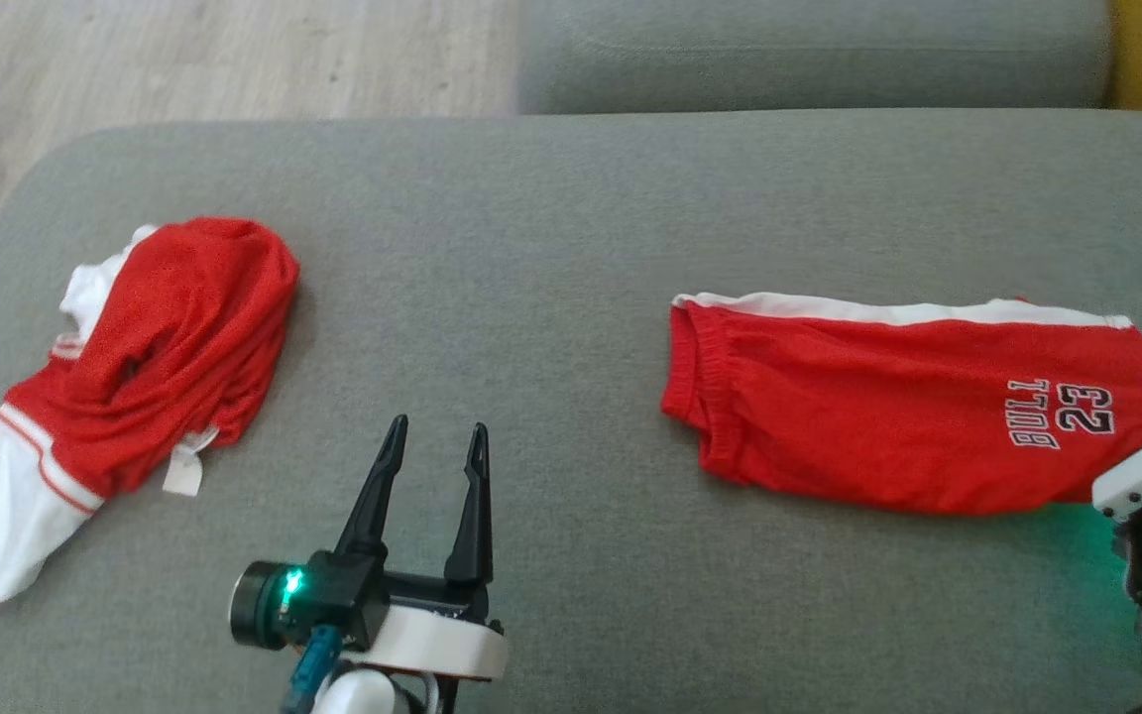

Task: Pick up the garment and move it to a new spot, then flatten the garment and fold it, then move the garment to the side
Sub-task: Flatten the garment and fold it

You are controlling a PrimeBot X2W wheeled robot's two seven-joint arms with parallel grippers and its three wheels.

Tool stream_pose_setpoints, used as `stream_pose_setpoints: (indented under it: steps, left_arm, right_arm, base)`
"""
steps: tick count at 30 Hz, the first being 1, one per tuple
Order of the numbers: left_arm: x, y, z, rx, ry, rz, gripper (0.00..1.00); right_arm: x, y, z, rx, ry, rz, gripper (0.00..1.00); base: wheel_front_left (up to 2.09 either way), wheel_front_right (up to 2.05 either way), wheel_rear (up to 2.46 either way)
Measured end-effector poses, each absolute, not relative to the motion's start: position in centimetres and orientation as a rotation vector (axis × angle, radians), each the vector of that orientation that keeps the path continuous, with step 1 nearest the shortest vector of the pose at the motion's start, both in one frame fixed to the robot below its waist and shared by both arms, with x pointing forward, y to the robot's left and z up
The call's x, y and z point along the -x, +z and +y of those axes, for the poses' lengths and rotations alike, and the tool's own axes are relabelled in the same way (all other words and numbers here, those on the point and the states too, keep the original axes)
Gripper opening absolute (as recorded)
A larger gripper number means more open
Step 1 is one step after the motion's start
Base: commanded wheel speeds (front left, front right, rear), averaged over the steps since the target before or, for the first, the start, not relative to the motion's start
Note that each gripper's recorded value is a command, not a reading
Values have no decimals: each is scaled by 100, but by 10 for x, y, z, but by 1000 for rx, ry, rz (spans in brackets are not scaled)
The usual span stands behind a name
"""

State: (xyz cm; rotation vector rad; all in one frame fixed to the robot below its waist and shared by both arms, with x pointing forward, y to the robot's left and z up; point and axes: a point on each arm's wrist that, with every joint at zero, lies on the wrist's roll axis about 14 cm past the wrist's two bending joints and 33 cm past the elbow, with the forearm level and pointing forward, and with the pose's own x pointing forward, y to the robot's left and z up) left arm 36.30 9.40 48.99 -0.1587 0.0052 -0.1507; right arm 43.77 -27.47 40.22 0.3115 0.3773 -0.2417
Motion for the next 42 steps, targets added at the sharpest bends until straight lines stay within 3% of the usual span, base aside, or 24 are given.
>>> stream_pose_setpoints:
  steps: [8,17,22,31,32,33,34,42]
  left_arm:
    - [-359,493,88,155,-175,-2,100]
    - [-345,490,107,151,-112,1,100]
    - [-335,484,119,152,-72,17,100]
    - [-329,481,130,154,-39,23,100]
    - [-329,481,130,156,-36,24,100]
    - [-329,480,131,161,-32,25,100]
    - [-328,480,132,163,-30,25,100]
    - [-329,483,128,162,-39,17,100]
  right_arm:
    - [-452,439,-260,-329,-188,255,0]
    - [-482,525,-134,-319,175,25,0]
    - [-454,511,-61,-298,376,120,0]
    - [-405,469,17,-250,614,301,0]
    - [-400,467,25,-257,643,313,42]
    - [-395,466,33,-263,667,322,95]
    - [-390,466,38,-271,687,325,100]
    - [-398,495,38,-326,679,202,100]
  base:
    - [0,0,0]
    - [0,0,0]
    - [0,0,0]
    - [0,0,0]
    - [0,0,0]
    - [0,0,0]
    - [0,0,0]
    - [0,0,0]
